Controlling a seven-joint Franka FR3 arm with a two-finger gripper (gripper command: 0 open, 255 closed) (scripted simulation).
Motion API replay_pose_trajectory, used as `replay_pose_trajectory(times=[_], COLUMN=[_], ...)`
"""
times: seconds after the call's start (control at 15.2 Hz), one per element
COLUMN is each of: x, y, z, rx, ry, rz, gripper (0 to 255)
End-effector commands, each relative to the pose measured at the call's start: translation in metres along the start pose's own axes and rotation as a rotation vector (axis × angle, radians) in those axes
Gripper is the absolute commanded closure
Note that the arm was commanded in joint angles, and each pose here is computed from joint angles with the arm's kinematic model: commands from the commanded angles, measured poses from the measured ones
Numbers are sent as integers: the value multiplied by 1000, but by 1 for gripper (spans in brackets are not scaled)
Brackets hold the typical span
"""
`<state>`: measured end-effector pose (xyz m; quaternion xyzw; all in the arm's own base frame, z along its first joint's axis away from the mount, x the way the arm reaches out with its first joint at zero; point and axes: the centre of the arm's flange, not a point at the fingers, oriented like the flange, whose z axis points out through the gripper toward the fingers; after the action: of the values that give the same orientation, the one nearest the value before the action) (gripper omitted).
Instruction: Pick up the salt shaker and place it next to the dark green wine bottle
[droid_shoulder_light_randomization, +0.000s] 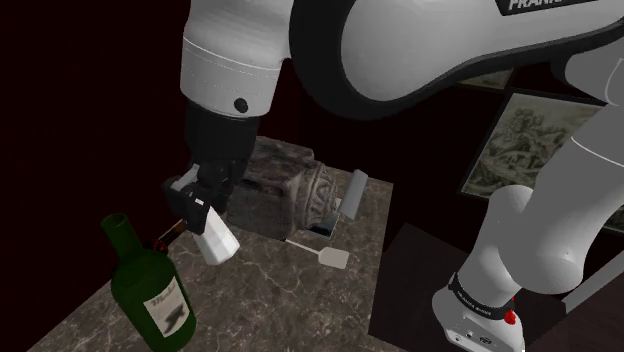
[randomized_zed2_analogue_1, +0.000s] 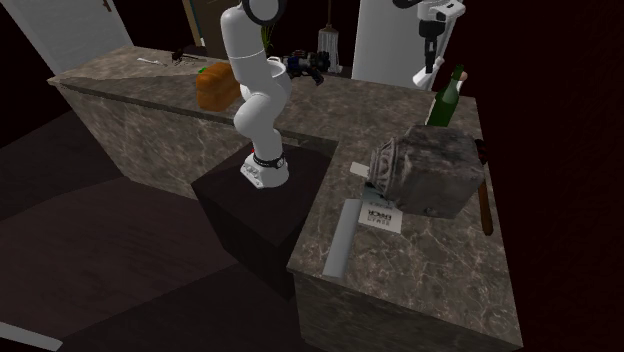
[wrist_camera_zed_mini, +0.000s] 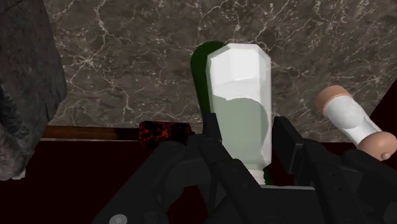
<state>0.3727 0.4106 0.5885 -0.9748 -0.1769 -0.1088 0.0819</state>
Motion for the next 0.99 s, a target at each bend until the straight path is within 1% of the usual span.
replay_pose_trajectory(times=[0.0, 0.92], x=[-3, -21], y=[0, 9], z=[10, 81], rx=[0, 0], ry=[1, 1], rz=[0, 0], gripper=[255, 255])
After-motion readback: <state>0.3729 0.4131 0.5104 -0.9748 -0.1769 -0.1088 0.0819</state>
